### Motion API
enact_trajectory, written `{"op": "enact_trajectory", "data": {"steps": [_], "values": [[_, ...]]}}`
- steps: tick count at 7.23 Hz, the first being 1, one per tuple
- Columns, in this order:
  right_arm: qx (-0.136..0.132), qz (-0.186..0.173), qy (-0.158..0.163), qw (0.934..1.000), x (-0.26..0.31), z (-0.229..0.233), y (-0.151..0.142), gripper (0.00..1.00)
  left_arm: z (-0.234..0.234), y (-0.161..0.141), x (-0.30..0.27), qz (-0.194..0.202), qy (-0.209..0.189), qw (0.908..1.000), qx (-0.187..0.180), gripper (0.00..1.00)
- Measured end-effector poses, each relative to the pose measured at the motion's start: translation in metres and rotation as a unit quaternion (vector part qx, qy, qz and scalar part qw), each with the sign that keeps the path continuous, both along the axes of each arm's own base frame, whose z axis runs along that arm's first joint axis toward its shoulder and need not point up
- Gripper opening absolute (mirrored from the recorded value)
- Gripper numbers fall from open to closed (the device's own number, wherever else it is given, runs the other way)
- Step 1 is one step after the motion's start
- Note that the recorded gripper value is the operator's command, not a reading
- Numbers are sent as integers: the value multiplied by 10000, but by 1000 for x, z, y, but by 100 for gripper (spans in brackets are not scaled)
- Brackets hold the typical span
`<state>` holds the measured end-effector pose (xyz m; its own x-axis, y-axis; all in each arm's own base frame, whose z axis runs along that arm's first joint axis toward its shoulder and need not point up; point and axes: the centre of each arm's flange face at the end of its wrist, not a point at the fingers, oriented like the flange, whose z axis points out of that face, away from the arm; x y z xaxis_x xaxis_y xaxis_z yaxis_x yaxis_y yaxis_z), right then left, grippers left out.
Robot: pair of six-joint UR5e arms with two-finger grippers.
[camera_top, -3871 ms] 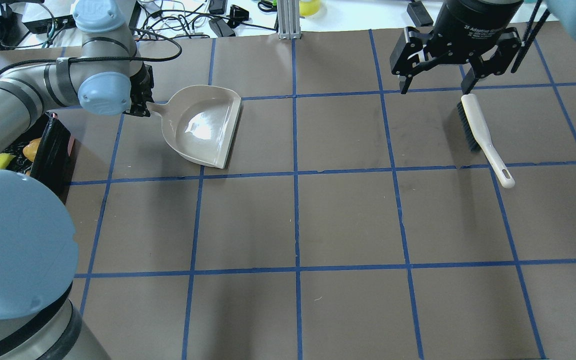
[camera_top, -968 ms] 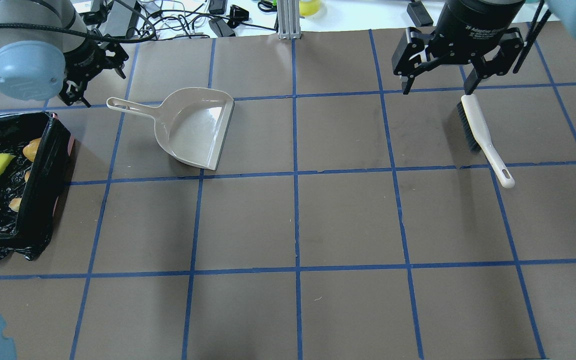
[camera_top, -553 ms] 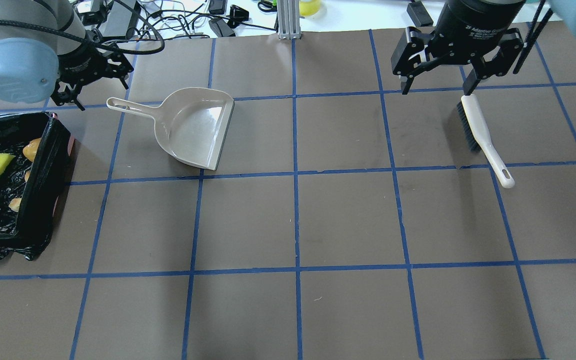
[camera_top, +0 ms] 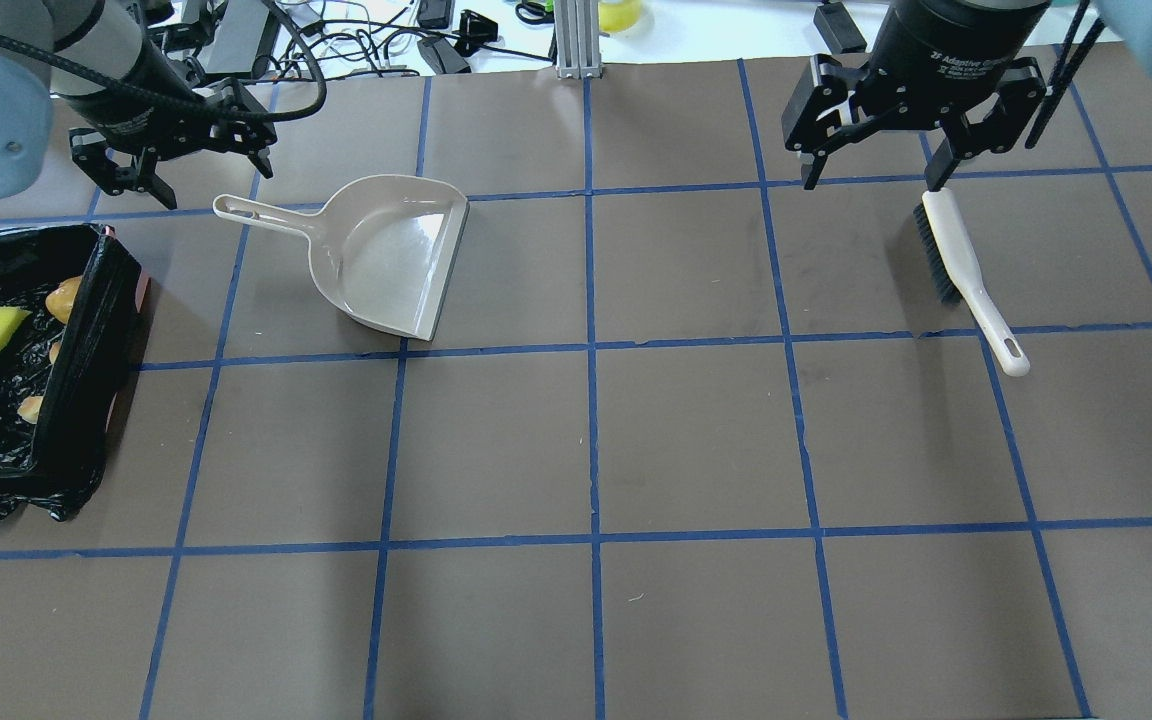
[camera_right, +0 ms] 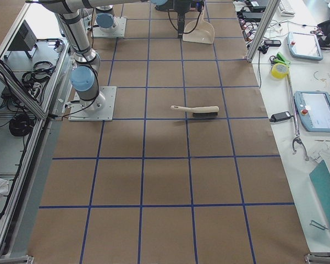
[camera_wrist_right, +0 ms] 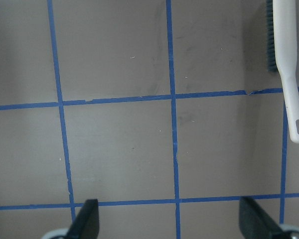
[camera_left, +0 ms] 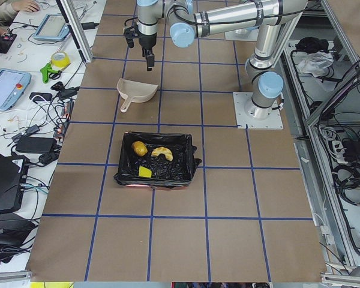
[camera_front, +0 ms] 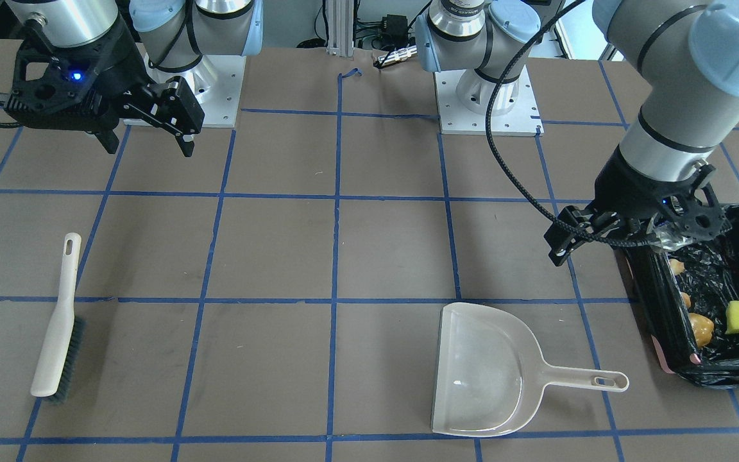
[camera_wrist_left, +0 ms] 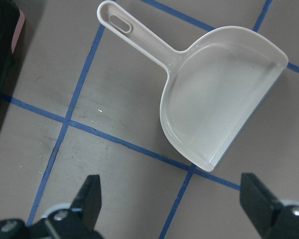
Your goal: Sweep and dump trash into bin
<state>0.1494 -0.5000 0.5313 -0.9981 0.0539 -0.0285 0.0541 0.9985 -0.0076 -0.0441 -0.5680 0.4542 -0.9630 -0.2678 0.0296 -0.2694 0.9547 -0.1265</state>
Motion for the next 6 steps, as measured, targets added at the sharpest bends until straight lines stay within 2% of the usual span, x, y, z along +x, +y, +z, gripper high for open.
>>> {"op": "enact_trajectory", "data": {"steps": [2,6], "values": [[2,0,0,10000,0,0,0,100,15,24,-8,-336,-7,9992,214,100],[9,-5,9,10000,0,0,1,100,5,44,-37,-380,101,9965,743,100]]}}
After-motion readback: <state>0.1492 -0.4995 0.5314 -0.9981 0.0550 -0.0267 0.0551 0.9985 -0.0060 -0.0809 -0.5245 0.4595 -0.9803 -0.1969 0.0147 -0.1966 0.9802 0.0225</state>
